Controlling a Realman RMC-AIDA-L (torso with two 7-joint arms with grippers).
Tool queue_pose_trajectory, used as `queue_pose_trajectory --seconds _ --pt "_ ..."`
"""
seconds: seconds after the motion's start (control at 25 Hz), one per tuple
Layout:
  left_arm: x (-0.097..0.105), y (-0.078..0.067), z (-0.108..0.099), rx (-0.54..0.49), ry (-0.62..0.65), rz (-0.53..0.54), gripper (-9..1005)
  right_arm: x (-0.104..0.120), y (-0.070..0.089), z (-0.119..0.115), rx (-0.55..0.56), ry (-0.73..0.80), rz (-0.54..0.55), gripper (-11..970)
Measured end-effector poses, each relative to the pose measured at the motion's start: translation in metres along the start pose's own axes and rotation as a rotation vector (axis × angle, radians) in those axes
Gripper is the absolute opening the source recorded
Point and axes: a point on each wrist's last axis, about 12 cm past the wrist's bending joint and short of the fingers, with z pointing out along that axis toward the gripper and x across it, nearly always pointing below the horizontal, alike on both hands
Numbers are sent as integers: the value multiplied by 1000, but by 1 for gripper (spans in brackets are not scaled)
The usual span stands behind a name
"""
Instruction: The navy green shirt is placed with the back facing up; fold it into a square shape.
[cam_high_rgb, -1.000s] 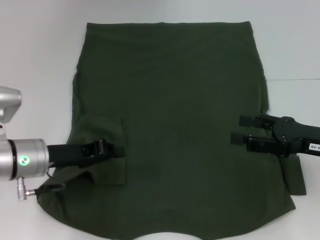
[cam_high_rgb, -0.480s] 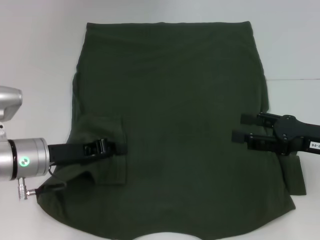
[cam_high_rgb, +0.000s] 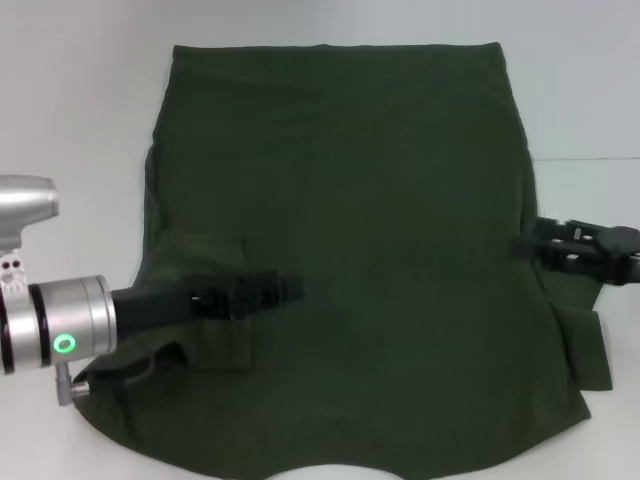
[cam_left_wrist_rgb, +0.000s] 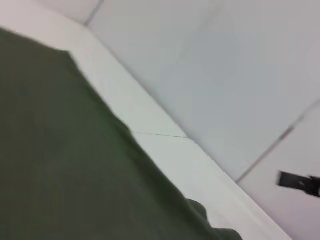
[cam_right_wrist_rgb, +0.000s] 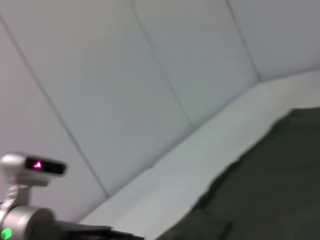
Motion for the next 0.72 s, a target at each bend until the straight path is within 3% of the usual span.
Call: queue_pose_trajectory --seconds 0.16,0.52,0.72 --pt "7 -4 6 44 -19 105 579 -4 -9 -13 105 40 103 875" --pt "26 -12 18 117 6 388 769 4 -25 -40 272 101 362 870" --pt "31 -16 21 151 25 445 851 16 -28 -55 325 76 491 864"
